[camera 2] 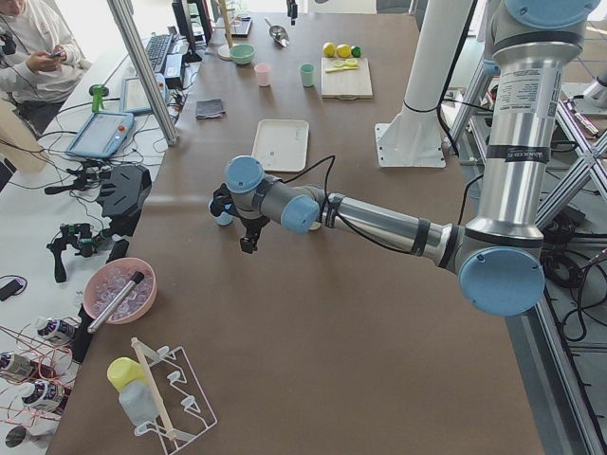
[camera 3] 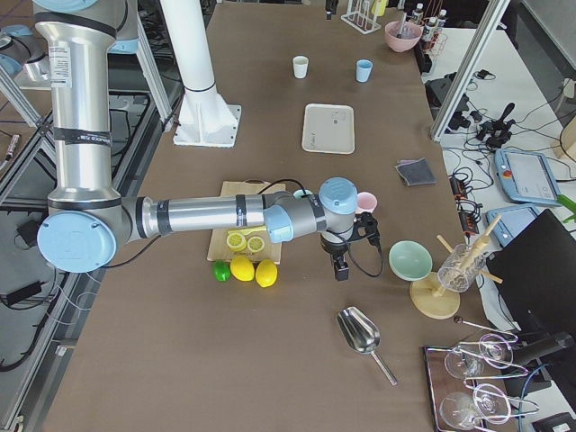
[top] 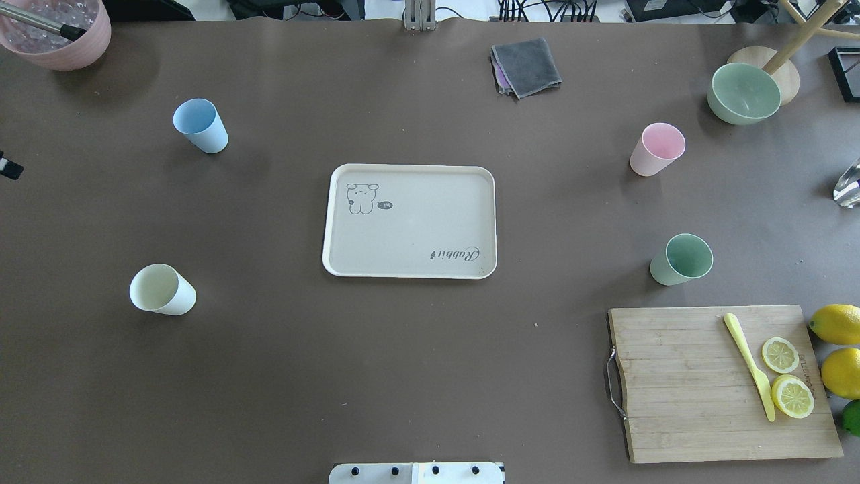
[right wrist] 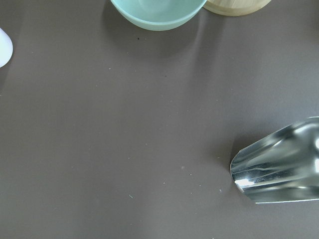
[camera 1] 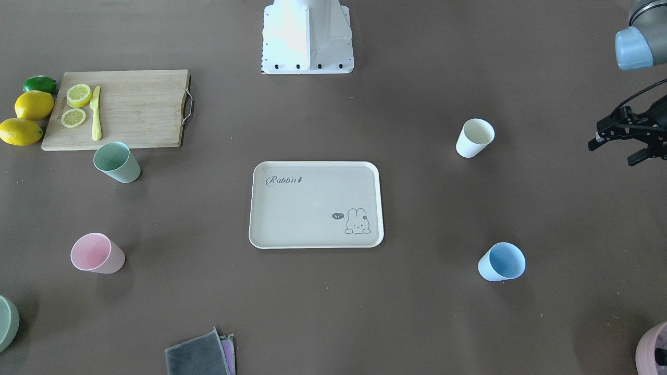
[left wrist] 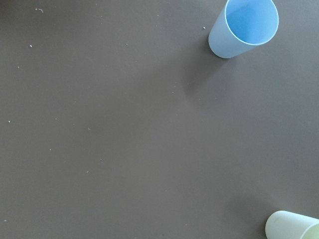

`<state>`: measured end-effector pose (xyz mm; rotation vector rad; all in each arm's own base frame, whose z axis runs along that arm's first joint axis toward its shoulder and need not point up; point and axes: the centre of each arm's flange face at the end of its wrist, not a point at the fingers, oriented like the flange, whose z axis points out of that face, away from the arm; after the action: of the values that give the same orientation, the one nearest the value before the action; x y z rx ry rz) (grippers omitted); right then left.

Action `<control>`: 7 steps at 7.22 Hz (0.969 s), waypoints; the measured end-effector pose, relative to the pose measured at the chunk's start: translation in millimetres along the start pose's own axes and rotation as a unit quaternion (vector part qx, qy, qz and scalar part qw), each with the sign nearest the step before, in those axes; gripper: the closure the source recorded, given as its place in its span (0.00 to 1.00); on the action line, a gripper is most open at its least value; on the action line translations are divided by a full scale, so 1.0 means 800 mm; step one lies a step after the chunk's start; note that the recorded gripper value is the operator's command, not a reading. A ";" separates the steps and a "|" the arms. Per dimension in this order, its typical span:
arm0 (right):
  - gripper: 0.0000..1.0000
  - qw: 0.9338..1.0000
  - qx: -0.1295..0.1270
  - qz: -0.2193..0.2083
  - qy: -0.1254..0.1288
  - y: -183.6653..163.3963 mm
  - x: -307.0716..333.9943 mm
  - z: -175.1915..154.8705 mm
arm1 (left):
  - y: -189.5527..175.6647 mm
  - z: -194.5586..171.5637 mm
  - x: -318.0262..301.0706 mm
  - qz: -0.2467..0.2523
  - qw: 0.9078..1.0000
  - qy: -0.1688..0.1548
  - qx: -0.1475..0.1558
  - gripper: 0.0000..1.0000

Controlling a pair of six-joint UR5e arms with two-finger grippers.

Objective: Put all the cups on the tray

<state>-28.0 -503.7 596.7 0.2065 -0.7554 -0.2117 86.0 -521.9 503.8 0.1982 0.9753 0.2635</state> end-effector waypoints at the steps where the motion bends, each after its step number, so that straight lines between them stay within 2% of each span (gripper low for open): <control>1: 0.00 1.000 0.003 -0.003 -0.003 0.001 0.000 0.000 | 0.000 0.000 0.000 0.001 1.000 -0.002 0.001 0.02; 5: 0.00 0.998 0.018 -0.027 -0.053 -0.008 -0.048 0.008 | -0.002 -0.007 0.004 0.006 1.000 -0.025 0.012 0.02; 7: 0.00 0.997 0.018 0.002 -0.080 -0.015 -0.115 0.024 | -0.005 -0.010 0.009 -0.016 0.999 -0.024 0.015 0.02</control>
<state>-107.8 -493.3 546.8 0.2238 -0.9191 -0.2133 84.1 -523.4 492.6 0.2158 0.9343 0.2134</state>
